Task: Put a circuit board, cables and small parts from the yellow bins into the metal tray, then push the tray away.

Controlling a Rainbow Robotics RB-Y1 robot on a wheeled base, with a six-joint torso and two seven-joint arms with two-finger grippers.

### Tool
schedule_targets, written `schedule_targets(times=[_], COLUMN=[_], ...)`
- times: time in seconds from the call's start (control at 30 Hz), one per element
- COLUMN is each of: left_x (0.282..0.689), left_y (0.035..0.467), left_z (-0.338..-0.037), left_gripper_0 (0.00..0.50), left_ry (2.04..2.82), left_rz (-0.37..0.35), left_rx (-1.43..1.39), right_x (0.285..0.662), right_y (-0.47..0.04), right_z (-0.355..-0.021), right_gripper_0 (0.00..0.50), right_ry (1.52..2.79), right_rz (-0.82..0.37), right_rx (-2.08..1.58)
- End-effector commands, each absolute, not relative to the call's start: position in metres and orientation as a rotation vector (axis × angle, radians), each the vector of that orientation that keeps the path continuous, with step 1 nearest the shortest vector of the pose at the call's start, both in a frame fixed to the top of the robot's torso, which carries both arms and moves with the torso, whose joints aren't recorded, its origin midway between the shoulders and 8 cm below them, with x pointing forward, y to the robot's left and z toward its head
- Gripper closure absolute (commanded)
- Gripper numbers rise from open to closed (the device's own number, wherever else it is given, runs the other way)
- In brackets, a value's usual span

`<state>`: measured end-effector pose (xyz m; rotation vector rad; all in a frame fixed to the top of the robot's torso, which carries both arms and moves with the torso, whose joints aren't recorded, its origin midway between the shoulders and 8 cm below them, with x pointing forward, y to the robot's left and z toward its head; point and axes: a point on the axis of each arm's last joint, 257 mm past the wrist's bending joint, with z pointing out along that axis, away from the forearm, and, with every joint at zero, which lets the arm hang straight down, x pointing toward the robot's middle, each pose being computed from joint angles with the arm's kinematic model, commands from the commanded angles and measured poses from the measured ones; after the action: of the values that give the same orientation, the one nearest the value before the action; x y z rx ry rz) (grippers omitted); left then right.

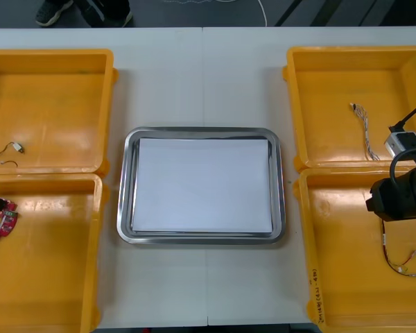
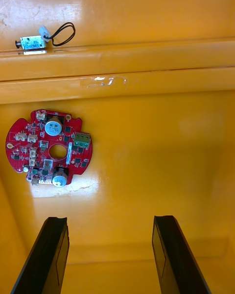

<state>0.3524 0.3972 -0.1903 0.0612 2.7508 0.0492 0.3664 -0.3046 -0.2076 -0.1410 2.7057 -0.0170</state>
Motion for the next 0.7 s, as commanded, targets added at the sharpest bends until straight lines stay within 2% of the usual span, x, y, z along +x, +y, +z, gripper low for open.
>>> schedule_targets(times=[0.03, 0.7], left_x=[0.348, 0.348], left_y=[0.4017, 0.4017], left_z=[-0.1868, -0.1868], left_gripper_0=[0.0, 0.0], left_ry=[2.733, 2.733], left_rz=[0.087, 0.087], left_rx=[0.165, 0.165], right_x=[0.3639, 0.3639], right_y=[-0.3079, -0.3079], right_z=[-0.2062, -0.2062], right_gripper_0=[0.0, 0.0], right_ry=[2.702, 2.702], right_rz=[-0.003, -0.003], right_rx=[-0.111, -0.111])
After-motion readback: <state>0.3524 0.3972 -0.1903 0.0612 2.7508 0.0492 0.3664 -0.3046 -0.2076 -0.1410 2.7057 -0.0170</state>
